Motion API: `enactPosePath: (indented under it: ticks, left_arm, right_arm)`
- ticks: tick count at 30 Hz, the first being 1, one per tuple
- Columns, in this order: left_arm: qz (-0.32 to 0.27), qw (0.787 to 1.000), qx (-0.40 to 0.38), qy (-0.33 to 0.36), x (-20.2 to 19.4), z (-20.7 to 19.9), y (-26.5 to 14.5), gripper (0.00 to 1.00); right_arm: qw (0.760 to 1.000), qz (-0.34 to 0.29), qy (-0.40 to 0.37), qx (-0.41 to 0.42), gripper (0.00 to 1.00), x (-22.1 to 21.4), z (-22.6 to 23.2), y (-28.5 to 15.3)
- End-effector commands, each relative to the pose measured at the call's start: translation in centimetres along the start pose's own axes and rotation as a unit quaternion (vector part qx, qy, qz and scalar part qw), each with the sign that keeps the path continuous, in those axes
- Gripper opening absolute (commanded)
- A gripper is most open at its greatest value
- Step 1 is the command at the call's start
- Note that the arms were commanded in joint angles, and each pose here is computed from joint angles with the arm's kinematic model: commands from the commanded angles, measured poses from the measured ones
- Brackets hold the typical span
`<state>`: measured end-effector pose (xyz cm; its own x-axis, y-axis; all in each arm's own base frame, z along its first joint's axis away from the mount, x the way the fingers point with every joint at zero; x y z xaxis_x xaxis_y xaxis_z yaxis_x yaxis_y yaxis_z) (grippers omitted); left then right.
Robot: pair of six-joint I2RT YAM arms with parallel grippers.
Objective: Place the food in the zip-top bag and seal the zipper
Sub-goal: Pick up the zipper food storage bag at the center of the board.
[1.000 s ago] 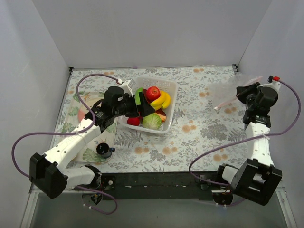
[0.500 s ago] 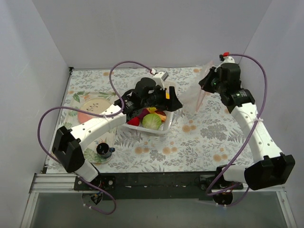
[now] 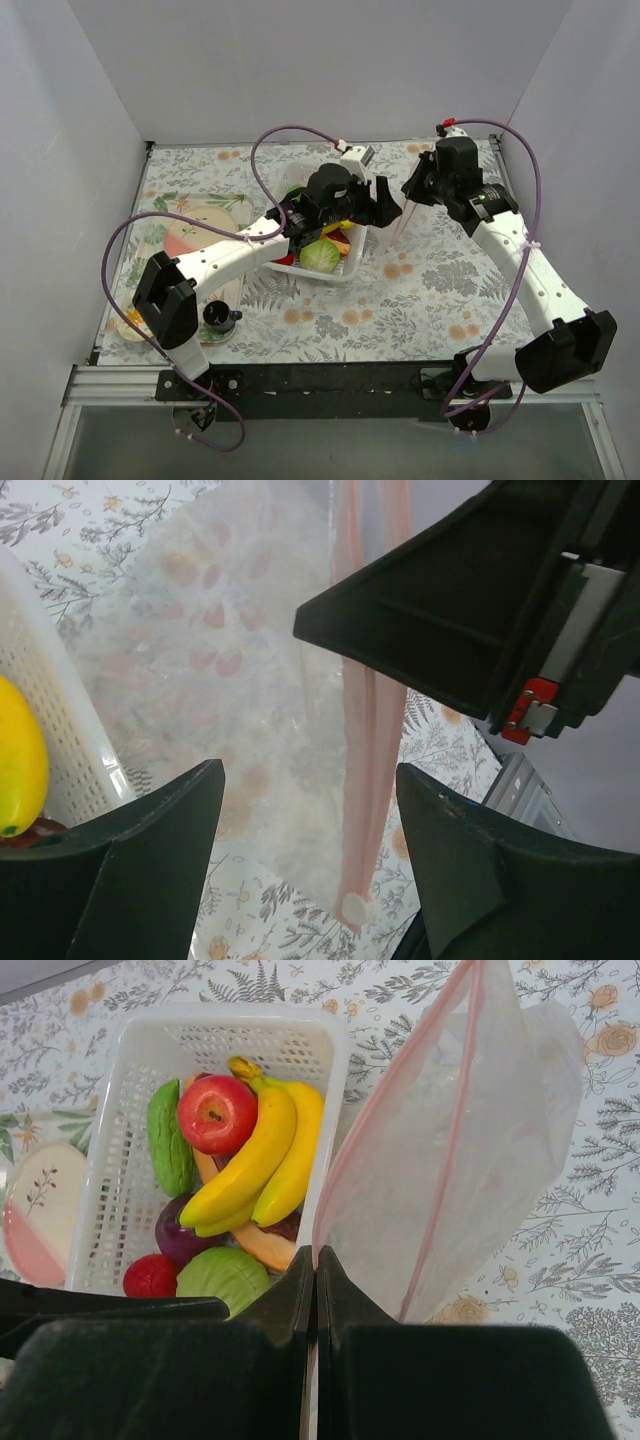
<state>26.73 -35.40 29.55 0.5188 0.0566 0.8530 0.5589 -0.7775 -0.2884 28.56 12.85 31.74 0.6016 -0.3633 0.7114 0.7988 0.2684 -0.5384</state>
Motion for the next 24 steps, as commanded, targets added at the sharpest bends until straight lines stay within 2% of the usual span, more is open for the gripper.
enactPosePath:
  ticks: [1, 6, 15, 24]
  left_arm:
    - [-0.056, 0.998, -0.007, 0.026, 0.7, -1.4, 0.2, 0.69]
    - [-0.073, 0.997, 0.011, 0.038, 0.1, -1.4, 0.6, 0.69]
    - [-0.064, 0.997, 0.016, 0.041, -0.9, -1.2, 1.0, 0.68]
    - [-0.061, 0.997, 0.019, 0.039, -1.0, -1.2, 1.4, 0.61]
  right_arm:
    - [0.999, -0.02, 0.024, 0.009, 0.01, 1.3, 1.2, -0.6]
    - [0.999, -0.012, 0.036, 0.014, 0.01, 1.3, 1.5, -0.7]
    - [0.998, -0.013, 0.054, 0.03, 0.01, 1.5, 2.1, -1.0]
    - [0.998, -0.015, 0.053, 0.023, 0.01, 1.3, 1.8, -1.1]
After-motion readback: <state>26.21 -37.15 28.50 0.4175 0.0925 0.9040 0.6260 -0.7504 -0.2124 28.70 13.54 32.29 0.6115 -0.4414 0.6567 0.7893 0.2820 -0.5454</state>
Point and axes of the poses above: each gripper's point midway between its finger pads, its own y axis out along the fingers, its own z axis along the line the jaws close on, x = y × z, the point moved 9 cm from there along -y, back along the fingers, and after that the axes turned 5 degrees about y, right-handed, at the moved point
